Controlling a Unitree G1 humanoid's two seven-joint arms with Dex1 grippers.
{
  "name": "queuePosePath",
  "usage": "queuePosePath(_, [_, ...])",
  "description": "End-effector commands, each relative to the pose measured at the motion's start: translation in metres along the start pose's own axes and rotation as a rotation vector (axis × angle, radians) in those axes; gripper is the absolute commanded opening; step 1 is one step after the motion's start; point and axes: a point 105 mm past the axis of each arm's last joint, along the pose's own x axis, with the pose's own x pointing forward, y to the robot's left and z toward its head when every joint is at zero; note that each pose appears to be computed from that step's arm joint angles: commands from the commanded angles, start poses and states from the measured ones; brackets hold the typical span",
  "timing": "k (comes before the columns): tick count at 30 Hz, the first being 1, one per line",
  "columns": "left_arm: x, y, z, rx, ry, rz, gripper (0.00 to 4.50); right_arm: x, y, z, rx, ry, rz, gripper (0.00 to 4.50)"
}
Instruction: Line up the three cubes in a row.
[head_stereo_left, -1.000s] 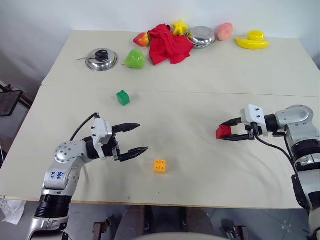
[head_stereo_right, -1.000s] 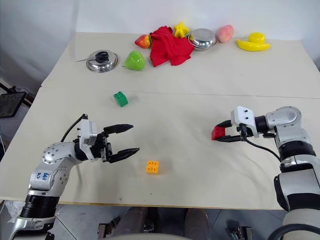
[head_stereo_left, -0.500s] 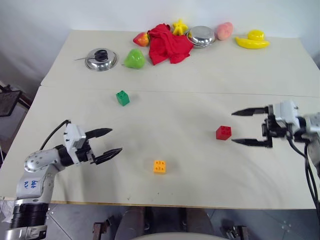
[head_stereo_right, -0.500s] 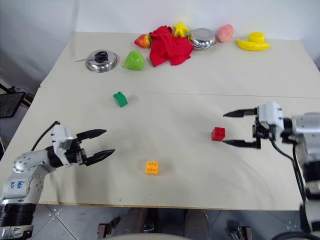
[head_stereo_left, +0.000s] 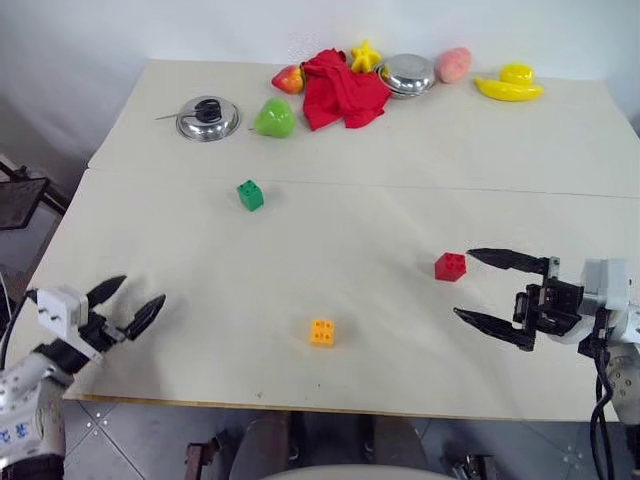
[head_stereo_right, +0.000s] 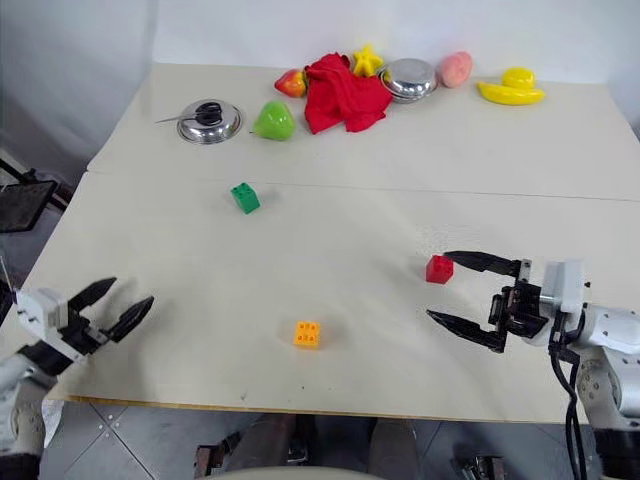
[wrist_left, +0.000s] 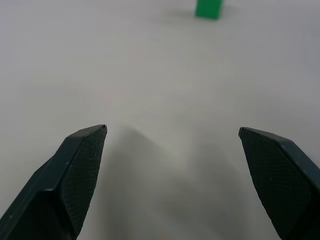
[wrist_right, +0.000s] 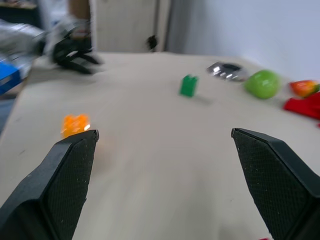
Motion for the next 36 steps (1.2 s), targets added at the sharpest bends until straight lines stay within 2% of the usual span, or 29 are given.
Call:
queuePosePath(1, [0.007,-0.002,0.02,0.017,-0.073,0.014,4.5,0.001,0.004,0.008,-0.051,-0.04,-0.032,4.46])
queuePosePath(5, [0.037,-0.024,0.028,-0.032,-0.088,-0.095,4.5,0.002,0.005,0.003,-0.057,-0.02,-0.038,4.46])
queuePosePath(9, [0.095,-0.039,0.055,-0.022,-0.133,-0.185,4.5,-0.003,0.003,-0.003,-0.057,0.002,-0.065,4.46])
queuePosePath(14, [0.153,-0.039,0.071,-0.013,-0.112,-0.184,4.5,-0.002,0.004,-0.004,-0.059,0.0,-0.079,4.46])
queuePosePath(18, [0.186,-0.047,0.074,-0.014,-0.075,-0.233,4.5,0.001,0.007,-0.004,-0.06,-0.005,-0.087,4.46])
queuePosePath(26, [0.221,-0.048,0.079,0.02,-0.03,-0.227,4.5,0.005,0.011,-0.003,-0.056,-0.018,-0.119,4.46])
queuePosePath(36, [0.239,-0.073,0.075,0.053,0.011,-0.278,4.5,0.008,0.014,-0.003,-0.057,-0.031,-0.152,4.46])
